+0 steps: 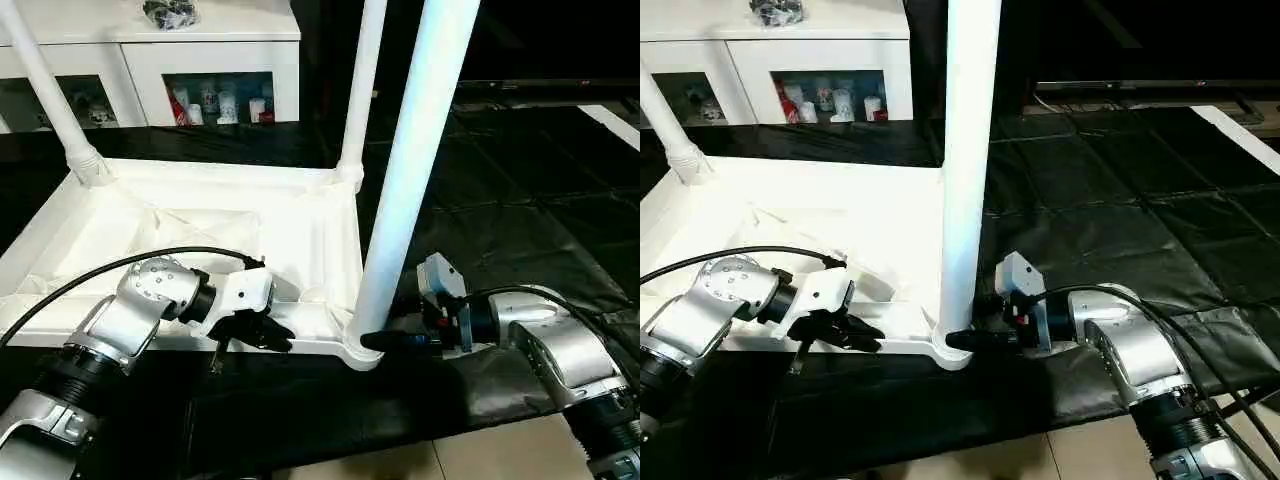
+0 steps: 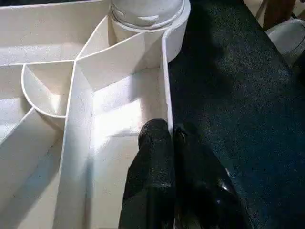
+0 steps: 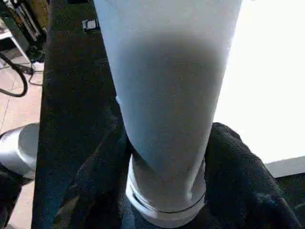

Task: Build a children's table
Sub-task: Rotate leg to tighten

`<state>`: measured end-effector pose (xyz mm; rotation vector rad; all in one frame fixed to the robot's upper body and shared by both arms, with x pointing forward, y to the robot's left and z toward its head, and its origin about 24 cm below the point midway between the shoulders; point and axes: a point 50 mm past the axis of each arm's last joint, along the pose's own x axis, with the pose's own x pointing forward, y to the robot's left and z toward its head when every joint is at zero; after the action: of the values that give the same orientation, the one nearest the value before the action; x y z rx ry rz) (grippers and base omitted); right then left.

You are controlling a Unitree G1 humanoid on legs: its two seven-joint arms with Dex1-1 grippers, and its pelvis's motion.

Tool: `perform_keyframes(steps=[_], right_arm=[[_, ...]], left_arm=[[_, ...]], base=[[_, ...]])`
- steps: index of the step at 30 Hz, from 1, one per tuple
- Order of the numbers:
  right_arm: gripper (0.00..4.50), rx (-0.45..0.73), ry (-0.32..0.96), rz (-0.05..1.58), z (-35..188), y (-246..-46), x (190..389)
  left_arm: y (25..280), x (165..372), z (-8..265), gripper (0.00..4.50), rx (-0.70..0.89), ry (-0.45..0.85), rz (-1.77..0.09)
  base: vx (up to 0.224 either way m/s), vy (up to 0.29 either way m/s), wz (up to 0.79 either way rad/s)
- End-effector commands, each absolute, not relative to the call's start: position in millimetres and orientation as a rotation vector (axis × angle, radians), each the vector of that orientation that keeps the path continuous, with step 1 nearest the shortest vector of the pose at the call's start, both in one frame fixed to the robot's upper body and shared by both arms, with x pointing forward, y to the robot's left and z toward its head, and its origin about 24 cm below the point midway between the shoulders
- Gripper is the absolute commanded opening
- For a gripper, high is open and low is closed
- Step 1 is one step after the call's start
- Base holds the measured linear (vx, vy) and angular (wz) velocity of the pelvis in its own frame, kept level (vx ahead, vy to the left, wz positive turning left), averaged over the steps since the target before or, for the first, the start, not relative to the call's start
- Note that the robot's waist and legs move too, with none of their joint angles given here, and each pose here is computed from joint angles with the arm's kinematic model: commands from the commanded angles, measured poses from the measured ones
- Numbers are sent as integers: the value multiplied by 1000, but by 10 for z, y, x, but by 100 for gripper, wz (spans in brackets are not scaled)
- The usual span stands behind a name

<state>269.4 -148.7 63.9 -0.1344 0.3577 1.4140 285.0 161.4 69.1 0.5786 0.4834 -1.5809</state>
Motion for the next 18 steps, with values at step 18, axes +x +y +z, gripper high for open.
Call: perform_keyframes(steps=[18], right_arm=[[194,-57,351,860,459,-995,3213]], left_arm=[[1040,3242,911,0,377,348,-1217]], base=[[0,0,0]])
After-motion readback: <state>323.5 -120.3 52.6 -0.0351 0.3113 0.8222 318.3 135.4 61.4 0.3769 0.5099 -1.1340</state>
